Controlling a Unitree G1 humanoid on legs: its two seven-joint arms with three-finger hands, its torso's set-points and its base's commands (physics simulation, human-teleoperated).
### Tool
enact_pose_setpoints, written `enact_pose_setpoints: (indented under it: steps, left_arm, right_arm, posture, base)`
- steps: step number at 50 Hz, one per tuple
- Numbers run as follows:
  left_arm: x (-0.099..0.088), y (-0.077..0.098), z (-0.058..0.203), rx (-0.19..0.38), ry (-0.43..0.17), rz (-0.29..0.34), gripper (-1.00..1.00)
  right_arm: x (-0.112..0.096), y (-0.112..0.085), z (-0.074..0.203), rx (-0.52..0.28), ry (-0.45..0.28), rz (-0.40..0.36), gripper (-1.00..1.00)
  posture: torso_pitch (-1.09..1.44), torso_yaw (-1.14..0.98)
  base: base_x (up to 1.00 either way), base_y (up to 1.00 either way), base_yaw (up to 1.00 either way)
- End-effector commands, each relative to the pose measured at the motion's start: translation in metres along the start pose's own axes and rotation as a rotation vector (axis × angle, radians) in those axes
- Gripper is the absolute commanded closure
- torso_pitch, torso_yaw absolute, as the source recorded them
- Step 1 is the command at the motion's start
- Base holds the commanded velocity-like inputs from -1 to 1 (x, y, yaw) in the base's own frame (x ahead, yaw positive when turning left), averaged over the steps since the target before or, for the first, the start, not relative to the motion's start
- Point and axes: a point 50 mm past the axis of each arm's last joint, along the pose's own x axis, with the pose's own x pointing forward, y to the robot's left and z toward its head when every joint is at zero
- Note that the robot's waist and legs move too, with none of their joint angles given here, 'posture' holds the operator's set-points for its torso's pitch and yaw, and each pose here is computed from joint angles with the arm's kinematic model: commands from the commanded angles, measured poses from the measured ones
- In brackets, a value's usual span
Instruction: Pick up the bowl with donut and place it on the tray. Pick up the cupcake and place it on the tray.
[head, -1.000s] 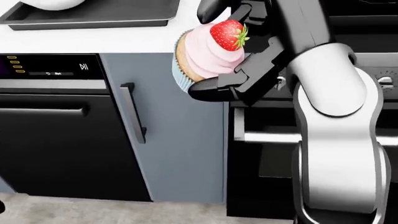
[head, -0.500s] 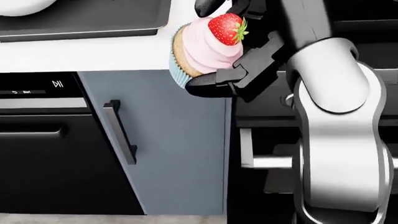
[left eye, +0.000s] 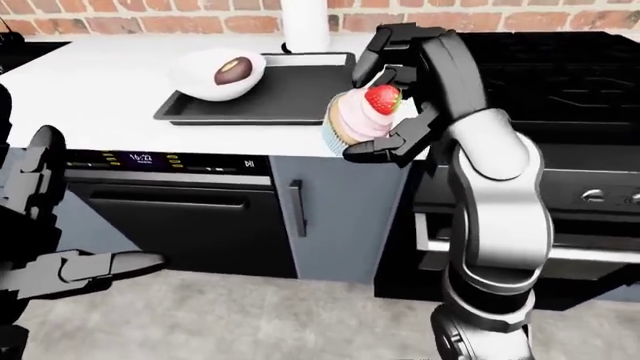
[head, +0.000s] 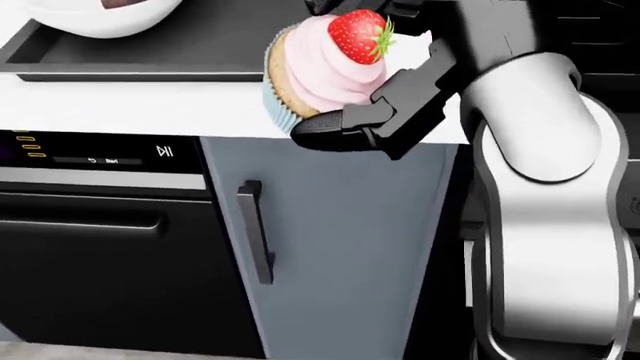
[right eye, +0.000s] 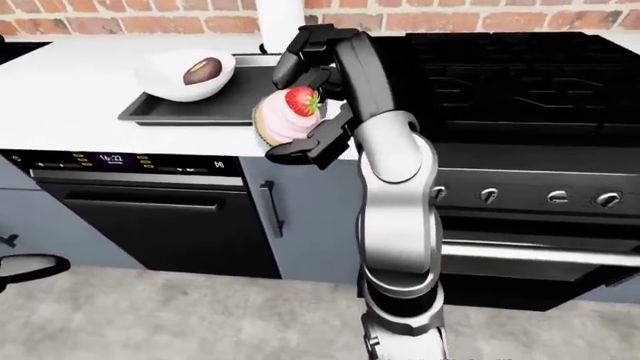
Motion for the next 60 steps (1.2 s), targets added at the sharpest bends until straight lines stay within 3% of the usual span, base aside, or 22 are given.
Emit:
enact_pose_setpoints:
  steps: [1,60]
  left_arm:
    - [-0.0007,-0.0004,0.0085,0.007,-0.055,0.0,-1.0]
    - [-0.0021,0.002,0.0095,0.007,-0.058,0.007,-1.0]
  right_arm:
    - [-0.0014,-0.0041,0.012,-0.016,-0.064,-0.029,1.0]
    - [-0.001,-0.0014,0.012,-0.011,-0.068,-0.02,1.0]
  posture:
    - [0.0,0.0]
    - [0.0,0.0]
  base:
    - [0.0,0.0,0.0]
    - [0.12,0.03,0.0]
